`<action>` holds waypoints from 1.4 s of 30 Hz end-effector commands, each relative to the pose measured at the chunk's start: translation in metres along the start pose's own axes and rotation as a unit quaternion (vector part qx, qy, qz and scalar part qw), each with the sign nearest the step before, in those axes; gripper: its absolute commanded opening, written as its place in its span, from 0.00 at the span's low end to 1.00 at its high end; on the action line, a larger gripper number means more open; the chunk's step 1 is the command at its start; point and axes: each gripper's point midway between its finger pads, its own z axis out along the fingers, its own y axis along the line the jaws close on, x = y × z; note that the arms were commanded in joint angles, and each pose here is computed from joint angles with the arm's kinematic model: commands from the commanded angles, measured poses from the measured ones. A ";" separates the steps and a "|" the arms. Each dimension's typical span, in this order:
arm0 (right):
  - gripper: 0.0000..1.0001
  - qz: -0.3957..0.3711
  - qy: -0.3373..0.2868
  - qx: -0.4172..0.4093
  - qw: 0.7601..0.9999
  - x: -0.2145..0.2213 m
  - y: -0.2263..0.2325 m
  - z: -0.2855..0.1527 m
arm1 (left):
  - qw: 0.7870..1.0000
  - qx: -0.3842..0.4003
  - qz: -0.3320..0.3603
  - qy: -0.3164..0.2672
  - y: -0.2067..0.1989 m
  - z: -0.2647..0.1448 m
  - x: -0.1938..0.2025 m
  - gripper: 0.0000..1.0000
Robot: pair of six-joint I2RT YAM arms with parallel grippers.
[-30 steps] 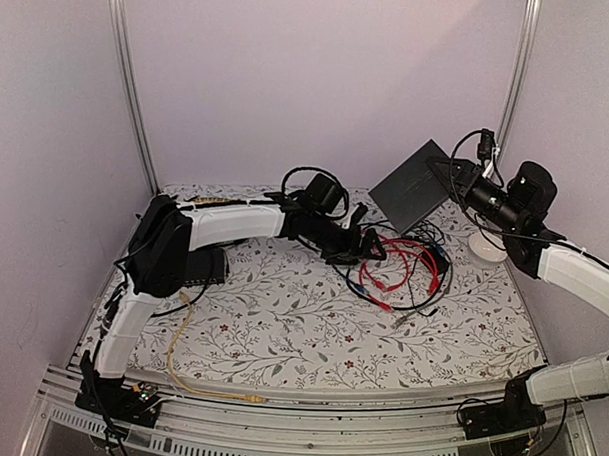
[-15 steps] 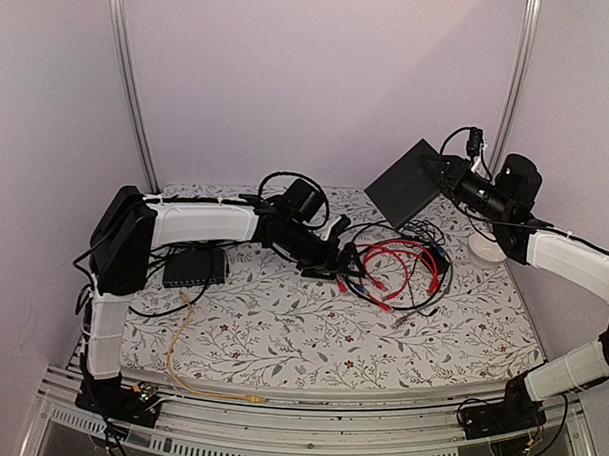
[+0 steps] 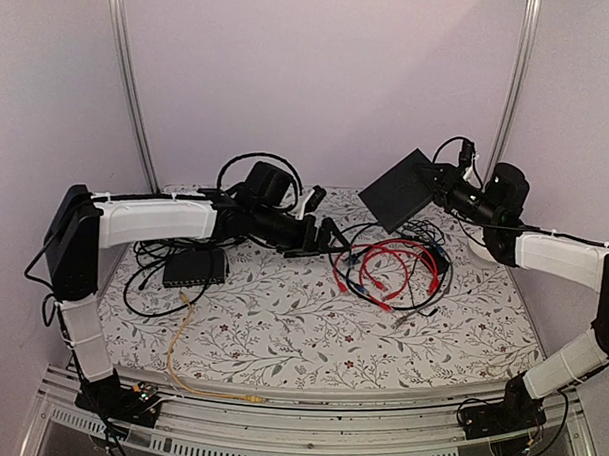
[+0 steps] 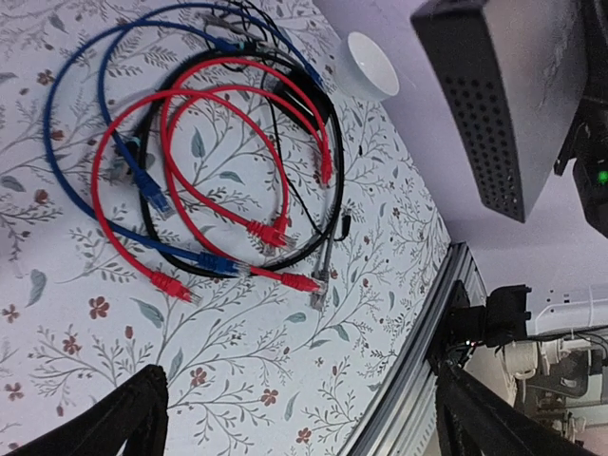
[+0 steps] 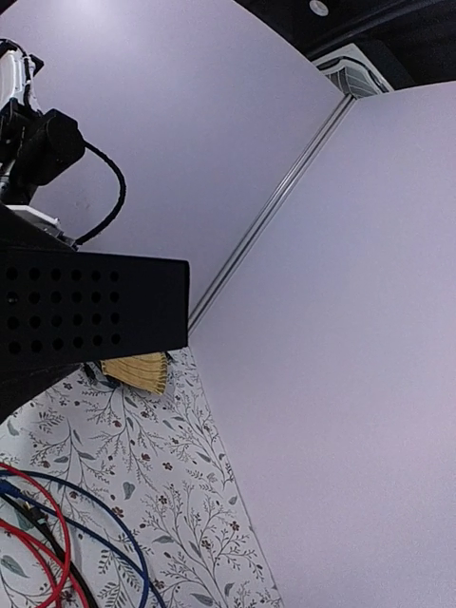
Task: Pull the plug from the switch port
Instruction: Pass from the right arm to the left
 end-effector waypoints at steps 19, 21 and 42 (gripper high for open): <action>0.01 0.182 -0.045 -0.065 0.980 0.079 0.018 0.007 | 0.957 0.155 -0.065 -0.237 0.001 -0.085 -0.020 0.98; 0.01 0.192 -0.041 -0.069 0.978 0.084 0.020 0.009 | 0.953 0.171 -0.064 -0.241 -0.003 -0.084 -0.019 0.98; 0.02 0.255 -0.014 -0.099 0.962 0.113 0.020 0.013 | 0.948 0.226 -0.023 -0.222 -0.024 -0.053 -0.021 0.92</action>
